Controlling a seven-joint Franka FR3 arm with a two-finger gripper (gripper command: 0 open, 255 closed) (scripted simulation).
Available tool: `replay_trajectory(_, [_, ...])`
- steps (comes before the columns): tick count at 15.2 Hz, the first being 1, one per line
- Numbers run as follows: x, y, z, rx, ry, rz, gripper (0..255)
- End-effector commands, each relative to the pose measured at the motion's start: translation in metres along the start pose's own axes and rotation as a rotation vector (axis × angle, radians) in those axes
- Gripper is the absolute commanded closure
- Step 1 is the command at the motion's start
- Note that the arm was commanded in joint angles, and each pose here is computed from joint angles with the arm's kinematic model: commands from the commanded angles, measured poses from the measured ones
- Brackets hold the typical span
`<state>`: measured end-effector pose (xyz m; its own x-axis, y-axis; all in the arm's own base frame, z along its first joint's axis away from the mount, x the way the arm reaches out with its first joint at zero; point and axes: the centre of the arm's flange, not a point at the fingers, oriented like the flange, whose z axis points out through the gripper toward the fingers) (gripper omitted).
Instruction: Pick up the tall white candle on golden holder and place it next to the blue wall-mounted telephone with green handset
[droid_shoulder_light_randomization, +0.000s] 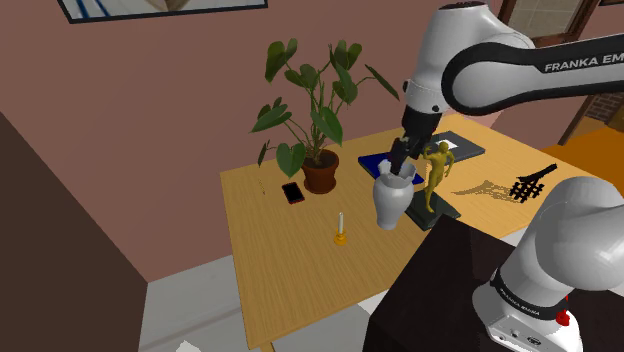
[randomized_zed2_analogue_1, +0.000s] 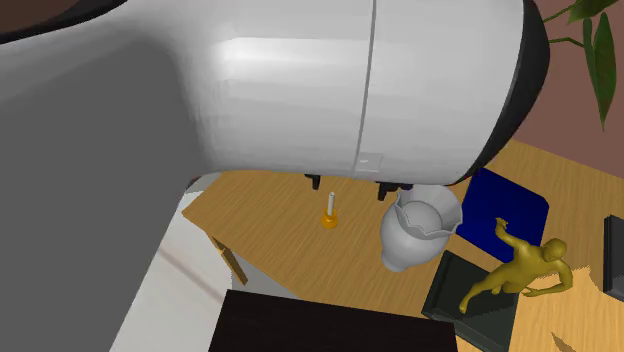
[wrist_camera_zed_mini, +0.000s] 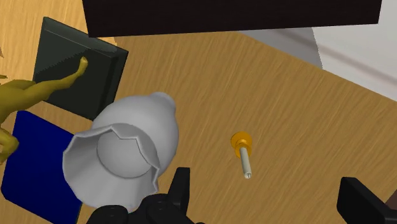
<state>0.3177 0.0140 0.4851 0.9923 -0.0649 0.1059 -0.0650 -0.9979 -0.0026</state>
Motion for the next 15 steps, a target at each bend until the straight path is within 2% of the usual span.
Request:
replay_trajectory(1, [0.003,-0.001,0.025,0.003,0.027,0.005,0])
replay_trajectory(15, [0.025,-0.014,0.206,0.024,0.184,0.041,0])
